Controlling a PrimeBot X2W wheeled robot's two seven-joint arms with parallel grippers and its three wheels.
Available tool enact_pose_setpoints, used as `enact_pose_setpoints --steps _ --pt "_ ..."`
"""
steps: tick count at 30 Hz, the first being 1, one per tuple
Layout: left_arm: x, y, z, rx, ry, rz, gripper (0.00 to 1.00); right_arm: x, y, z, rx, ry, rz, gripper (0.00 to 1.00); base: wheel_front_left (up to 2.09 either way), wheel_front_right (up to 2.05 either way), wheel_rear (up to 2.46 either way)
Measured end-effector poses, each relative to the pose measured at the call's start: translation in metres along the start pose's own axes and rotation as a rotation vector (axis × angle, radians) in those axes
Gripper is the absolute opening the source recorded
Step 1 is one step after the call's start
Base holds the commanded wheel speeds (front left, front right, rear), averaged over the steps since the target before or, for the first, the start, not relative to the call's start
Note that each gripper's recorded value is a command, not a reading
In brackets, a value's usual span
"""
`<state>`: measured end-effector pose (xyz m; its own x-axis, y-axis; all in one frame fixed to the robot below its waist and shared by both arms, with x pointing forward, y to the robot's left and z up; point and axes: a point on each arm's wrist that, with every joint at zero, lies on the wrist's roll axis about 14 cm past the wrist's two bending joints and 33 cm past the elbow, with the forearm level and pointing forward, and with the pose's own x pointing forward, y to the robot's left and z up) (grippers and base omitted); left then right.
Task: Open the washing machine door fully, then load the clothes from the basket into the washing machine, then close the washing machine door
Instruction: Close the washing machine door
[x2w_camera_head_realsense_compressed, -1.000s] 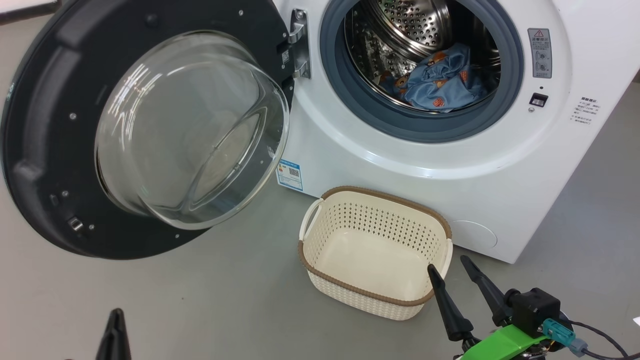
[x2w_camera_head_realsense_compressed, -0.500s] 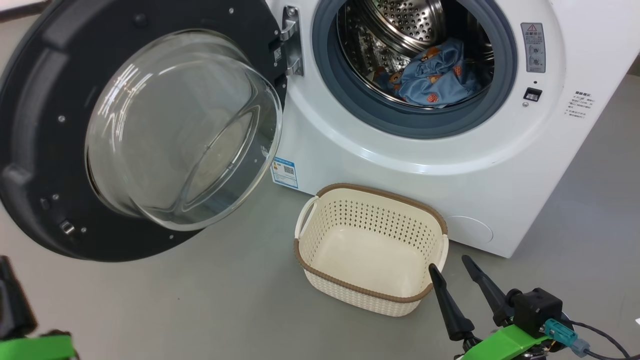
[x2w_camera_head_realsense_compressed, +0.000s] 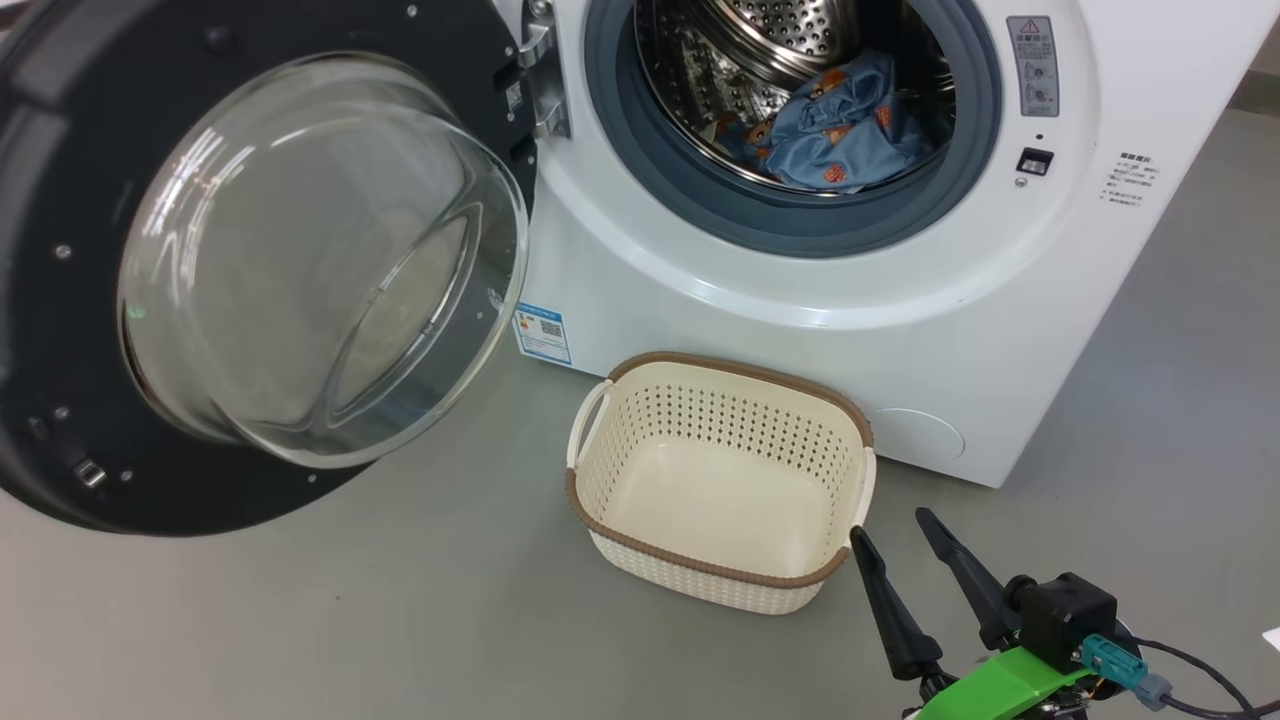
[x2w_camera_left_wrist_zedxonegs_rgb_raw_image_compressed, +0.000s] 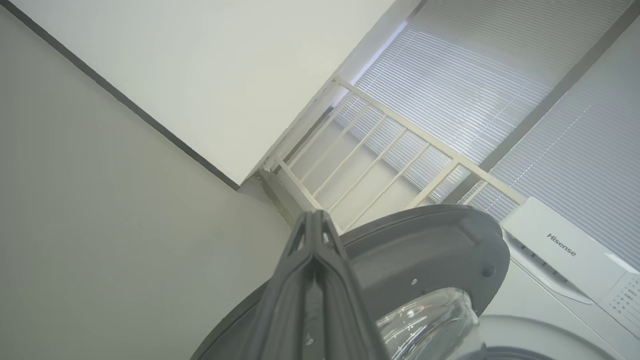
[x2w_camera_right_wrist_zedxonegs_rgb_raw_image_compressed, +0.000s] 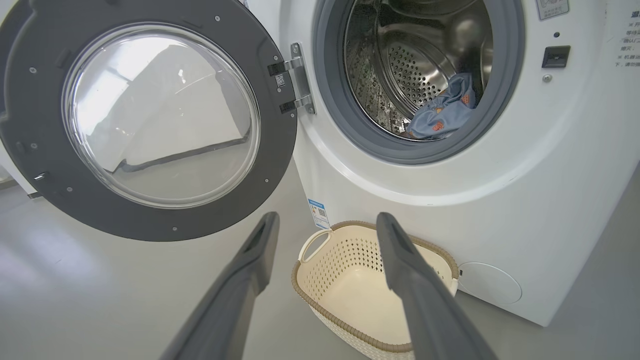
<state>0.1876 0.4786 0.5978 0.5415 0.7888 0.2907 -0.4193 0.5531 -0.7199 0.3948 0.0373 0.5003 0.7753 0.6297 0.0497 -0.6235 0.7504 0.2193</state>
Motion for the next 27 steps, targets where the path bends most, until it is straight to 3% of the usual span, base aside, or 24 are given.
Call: enact_pose_setpoints --steps 11,17,27 --pt "0.038 0.021 -0.004 -0.204 0.014 0.118 0.00 -0.006 -0.016 -0.004 0.033 0.007 -0.046 1.00 0.00 0.00 0.00" --pt "0.059 0.026 -0.017 -0.415 0.045 0.187 0.00 -0.005 -0.026 -0.002 0.021 0.005 -0.060 1.00 0.00 0.00 0.00" --pt "0.086 0.029 -0.038 -0.480 0.167 0.260 0.00 -0.011 -0.039 -0.003 0.013 0.025 -0.088 1.00 0.00 0.00 0.00"
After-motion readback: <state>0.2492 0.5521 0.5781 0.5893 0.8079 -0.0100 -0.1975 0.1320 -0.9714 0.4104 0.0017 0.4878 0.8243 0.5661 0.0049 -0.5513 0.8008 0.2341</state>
